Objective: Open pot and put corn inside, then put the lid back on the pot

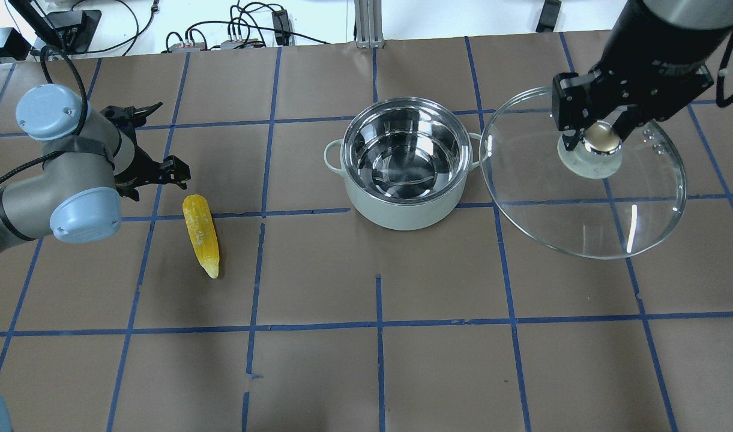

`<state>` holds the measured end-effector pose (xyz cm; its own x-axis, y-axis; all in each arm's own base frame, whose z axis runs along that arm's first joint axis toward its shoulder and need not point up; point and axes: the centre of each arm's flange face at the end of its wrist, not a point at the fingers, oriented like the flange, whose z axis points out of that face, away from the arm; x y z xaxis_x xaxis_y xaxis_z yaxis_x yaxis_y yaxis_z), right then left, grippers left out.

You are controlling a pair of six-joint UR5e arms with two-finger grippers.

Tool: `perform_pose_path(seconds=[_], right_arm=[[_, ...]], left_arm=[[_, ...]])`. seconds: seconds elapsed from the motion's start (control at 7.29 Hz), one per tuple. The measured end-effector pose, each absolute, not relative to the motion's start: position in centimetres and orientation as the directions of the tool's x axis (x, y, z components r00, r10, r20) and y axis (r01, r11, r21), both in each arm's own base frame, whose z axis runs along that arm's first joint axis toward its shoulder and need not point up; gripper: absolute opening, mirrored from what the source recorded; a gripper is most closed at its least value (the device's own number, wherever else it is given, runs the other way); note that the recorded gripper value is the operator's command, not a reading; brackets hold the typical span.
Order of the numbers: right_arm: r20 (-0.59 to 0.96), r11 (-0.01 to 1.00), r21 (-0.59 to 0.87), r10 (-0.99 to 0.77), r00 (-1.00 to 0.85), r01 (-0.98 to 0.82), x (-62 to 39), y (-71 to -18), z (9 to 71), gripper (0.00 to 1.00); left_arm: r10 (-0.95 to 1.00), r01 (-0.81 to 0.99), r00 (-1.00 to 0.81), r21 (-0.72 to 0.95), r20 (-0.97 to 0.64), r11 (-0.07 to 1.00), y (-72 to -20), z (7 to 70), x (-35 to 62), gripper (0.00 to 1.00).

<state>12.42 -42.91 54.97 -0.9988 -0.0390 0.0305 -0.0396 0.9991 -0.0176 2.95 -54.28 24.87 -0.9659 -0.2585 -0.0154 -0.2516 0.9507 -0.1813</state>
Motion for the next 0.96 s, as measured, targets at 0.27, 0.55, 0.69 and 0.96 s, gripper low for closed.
perform_pose_path(seconds=[0.27,0.55,0.69,0.96], right_arm=[[0.038,0.998,-0.039,-0.037,-0.999,-0.038,12.2,-41.9,53.9,0.37],[0.045,0.998,-0.055,-0.032,-0.998,-0.035,12.0,-42.7,53.4,0.37],[0.044,0.998,-0.048,-0.025,-0.999,-0.027,11.6,-44.2,52.3,0.37],[0.04,1.0,-0.026,-0.004,-0.999,-0.005,9.8,-47.6,50.0,0.39]], left_arm=[[-0.28,-0.278,-0.96,-0.169,0.011,0.946,-54.3,24.4,2.2,0.99],[-0.304,-0.304,-0.952,-0.154,0.023,0.94,-54.2,23.7,0.8,0.99],[-0.311,-0.311,-0.95,-0.144,0.024,0.939,-54.1,23.2,0.5,0.99],[-0.315,-0.316,-0.949,-0.118,0.021,0.942,-53.3,21.7,0.2,0.99]])
